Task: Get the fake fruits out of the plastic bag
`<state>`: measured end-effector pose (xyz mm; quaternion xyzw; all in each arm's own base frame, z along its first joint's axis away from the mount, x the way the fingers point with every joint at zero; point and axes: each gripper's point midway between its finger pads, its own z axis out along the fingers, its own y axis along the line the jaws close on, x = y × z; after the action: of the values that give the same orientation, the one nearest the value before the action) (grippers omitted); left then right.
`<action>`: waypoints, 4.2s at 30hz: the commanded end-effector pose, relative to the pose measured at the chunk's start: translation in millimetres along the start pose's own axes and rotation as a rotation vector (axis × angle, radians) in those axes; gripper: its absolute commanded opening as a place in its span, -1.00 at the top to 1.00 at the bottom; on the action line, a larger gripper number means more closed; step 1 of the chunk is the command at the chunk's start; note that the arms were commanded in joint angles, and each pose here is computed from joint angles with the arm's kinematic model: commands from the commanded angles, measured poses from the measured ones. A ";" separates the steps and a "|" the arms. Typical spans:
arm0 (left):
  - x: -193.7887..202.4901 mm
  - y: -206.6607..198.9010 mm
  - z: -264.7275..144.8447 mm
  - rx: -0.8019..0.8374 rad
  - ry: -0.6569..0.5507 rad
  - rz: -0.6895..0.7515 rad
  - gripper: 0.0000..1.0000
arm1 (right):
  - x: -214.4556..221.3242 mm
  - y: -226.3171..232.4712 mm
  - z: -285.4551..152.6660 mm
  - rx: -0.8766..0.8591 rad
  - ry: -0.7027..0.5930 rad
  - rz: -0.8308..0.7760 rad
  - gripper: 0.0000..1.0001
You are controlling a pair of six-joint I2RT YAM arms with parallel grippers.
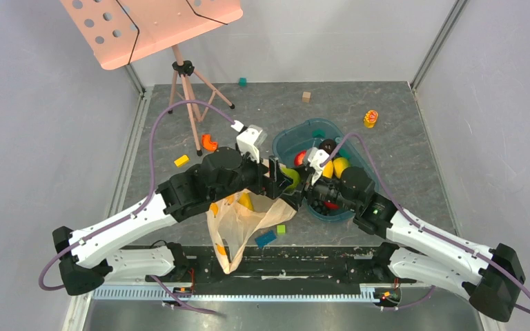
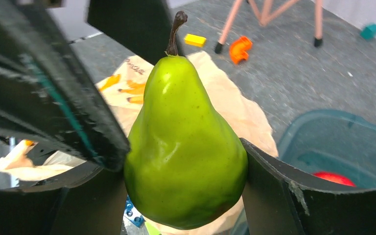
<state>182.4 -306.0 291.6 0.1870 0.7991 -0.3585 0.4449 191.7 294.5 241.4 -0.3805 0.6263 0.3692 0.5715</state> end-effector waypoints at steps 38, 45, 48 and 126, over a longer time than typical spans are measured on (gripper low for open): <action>35.3 94.0 -55.5 -0.245 -0.058 -0.047 -0.99 | 101.6 -245.8 -11.4 0.762 0.467 0.341 0.44; 38.3 93.7 -59.0 -0.232 -0.067 -0.055 -0.99 | 115.7 -272.2 9.0 0.795 0.510 0.334 0.36; 39.6 90.2 -58.5 -0.209 -0.064 -0.051 -0.99 | 125.9 -277.9 14.7 0.799 0.539 0.341 0.32; 98.8 183.4 -45.0 -0.658 0.038 -0.018 0.95 | 55.7 67.4 57.3 0.046 0.204 0.390 0.35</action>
<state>207.4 -153.1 135.7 0.0759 0.8956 -0.0703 0.4327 136.8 353.1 180.8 -0.3332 0.7471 0.4014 0.4120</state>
